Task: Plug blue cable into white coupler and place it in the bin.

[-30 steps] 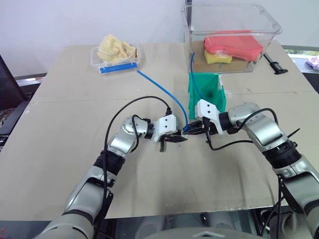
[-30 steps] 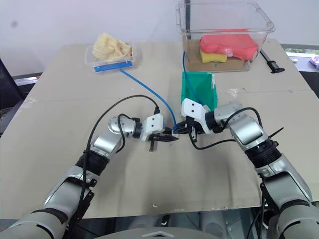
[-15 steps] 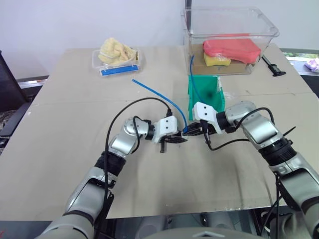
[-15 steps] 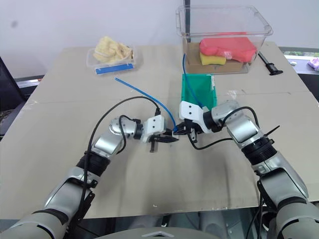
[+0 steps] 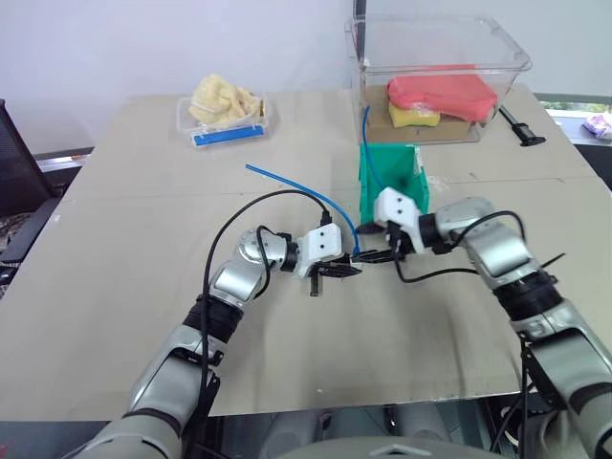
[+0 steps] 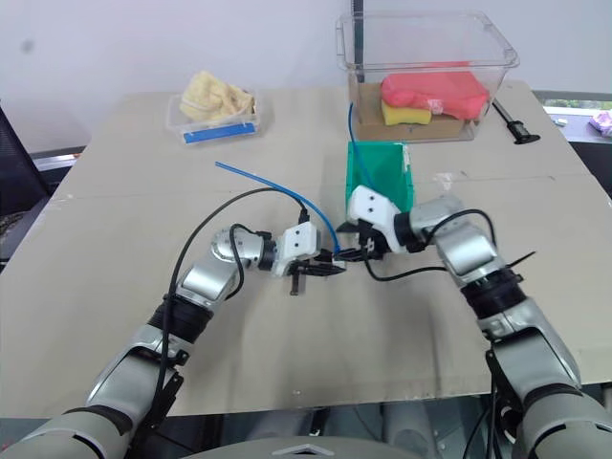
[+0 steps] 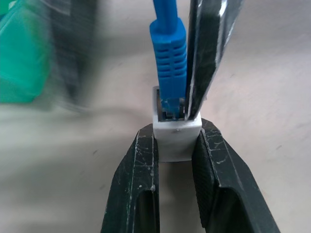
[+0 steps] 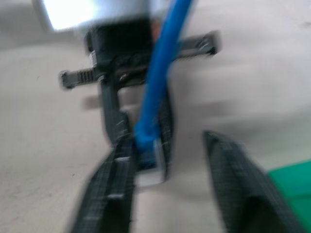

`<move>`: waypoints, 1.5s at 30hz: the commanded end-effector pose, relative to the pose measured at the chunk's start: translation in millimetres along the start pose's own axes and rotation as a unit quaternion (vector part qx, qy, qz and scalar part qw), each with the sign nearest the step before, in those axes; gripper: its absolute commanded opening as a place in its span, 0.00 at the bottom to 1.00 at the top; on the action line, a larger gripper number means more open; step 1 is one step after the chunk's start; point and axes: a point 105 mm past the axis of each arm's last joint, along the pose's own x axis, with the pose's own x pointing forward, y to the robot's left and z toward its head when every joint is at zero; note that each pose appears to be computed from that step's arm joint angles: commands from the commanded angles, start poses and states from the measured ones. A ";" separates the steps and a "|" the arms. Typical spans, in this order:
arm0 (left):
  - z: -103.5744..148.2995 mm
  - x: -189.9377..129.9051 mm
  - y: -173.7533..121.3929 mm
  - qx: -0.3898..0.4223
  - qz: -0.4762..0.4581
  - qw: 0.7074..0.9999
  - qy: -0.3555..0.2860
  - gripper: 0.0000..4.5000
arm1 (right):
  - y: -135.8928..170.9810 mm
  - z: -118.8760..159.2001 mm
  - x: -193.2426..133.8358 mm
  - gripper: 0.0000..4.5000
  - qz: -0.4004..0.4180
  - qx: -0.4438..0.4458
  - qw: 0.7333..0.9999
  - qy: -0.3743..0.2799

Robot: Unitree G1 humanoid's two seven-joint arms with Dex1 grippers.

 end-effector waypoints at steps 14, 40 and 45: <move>94.8 -25.2 55.2 -0.267 0.123 0.950 -0.103 0.07 | 67.9 -8.7 -103.8 0.83 -0.415 0.064 0.902 -0.096; 126.1 26.6 127.0 -0.283 0.214 0.933 -0.059 0.99 | 89.4 9.5 -110.8 0.85 -0.470 0.066 0.867 -0.149; 126.3 -6.3 114.2 -0.279 0.191 0.937 -0.092 0.99 | 89.5 8.9 -110.5 0.85 -0.452 0.068 0.877 -0.147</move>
